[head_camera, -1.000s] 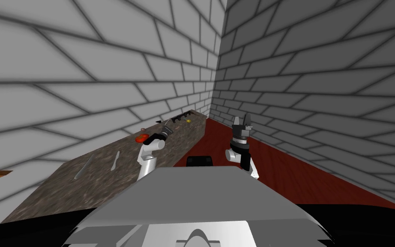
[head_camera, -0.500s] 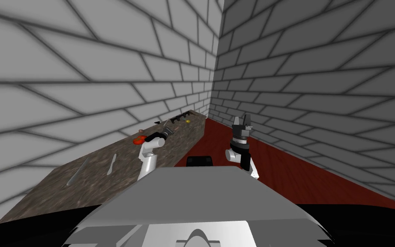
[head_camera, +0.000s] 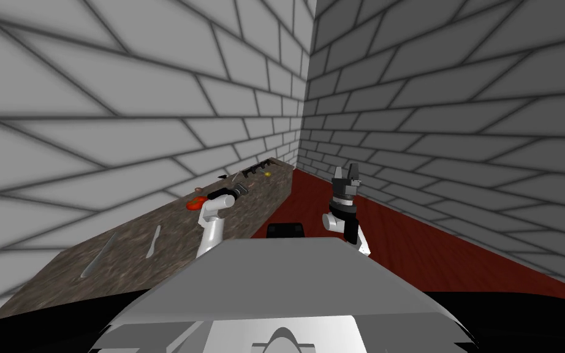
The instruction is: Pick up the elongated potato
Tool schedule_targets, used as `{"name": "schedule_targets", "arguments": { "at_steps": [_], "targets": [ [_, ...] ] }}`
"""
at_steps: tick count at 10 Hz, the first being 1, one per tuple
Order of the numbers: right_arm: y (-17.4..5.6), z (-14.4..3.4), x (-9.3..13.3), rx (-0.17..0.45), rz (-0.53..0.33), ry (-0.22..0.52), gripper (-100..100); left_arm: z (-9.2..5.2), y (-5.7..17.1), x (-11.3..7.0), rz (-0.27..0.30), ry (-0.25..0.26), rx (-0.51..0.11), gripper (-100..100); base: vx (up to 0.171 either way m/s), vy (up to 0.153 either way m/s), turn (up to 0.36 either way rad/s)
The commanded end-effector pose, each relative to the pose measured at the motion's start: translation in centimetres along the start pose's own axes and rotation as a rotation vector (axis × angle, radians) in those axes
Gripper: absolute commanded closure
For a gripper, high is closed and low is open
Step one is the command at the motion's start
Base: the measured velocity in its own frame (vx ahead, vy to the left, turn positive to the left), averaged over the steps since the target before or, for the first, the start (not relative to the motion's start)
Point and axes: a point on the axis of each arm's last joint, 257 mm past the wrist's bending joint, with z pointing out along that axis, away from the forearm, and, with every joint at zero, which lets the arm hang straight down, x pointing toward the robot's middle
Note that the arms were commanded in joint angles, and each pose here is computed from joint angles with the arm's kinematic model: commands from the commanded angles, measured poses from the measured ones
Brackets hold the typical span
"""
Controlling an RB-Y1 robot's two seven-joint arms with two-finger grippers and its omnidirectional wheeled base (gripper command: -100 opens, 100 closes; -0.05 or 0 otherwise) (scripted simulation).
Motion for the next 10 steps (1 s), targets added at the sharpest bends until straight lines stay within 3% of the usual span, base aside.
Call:
{"name": "schedule_targets", "arguments": {
  "at_steps": [1,10],
  "targets": [
    [0.0,0.0,0.0,0.000,0.000,0.000,0,0.1,0.6,-0.4,-0.003,-0.016,-0.027,-100,0.012,0.011,0.003],
    [0.0,0.0,0.0,0.000,0.000,0.000,0,1.2,2.7,-4.0,-0.090,-0.153,-0.240,-100,0.033,0.026,-0.073]
  ]
}}
